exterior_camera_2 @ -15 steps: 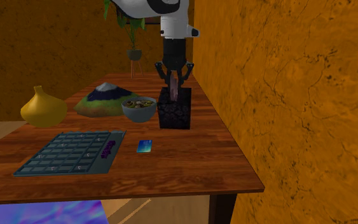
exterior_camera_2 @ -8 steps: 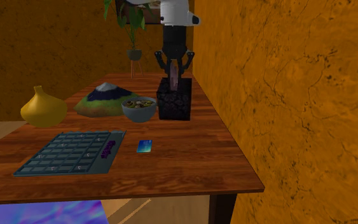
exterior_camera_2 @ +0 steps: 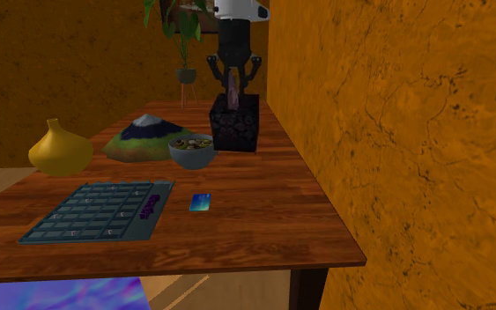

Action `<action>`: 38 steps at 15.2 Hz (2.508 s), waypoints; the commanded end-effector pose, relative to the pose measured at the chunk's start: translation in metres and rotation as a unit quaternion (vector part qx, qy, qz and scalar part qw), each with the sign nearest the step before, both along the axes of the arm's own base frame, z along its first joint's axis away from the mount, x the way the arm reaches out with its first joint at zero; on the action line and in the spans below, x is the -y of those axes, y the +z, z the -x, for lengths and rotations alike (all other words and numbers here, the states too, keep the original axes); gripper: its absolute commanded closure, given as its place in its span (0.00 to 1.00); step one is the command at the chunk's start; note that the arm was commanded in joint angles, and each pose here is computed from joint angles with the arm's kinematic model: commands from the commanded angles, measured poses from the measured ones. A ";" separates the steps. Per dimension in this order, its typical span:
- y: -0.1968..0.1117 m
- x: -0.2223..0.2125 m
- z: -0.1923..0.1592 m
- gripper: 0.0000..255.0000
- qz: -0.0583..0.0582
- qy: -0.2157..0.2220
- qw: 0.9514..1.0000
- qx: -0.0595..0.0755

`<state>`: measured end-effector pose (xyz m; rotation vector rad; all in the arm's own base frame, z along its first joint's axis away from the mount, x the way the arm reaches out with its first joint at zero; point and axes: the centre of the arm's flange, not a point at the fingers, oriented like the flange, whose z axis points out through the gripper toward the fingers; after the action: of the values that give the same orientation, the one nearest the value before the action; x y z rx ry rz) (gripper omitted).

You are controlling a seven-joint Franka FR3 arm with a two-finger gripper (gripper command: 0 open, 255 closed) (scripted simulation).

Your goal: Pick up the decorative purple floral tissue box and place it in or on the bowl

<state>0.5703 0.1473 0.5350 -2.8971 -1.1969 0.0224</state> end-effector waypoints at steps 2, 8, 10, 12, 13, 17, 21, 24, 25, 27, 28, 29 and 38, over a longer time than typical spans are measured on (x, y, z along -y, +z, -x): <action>0.005 -0.037 0.001 1.00 0.000 0.000 1.000 0.001; 0.014 -0.116 0.003 1.00 0.000 0.000 1.000 0.001; 0.017 -0.142 0.004 1.00 0.000 0.000 1.000 0.001; 0.020 -0.169 0.005 1.00 0.000 0.000 1.000 0.001; 0.022 -0.182 0.006 1.00 0.000 0.000 1.000 0.001; 0.028 -0.234 0.007 1.00 0.000 0.000 1.000 0.001; 0.033 -0.283 0.009 1.00 0.000 0.000 1.000 0.001; 0.017 -0.283 0.009 1.00 0.000 0.000 1.000 0.001; 0.012 -0.283 0.009 1.00 0.000 0.000 1.000 0.001; 0.001 -0.283 0.009 1.00 0.000 0.000 1.000 0.001; -0.004 -0.283 0.009 1.00 0.000 0.000 1.000 0.001; -0.009 -0.283 0.009 1.00 0.000 0.000 1.000 0.001; -0.057 -0.283 0.009 1.00 0.000 0.000 1.000 0.001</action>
<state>0.5602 0.4303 0.4833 -2.8980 -1.1960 0.0215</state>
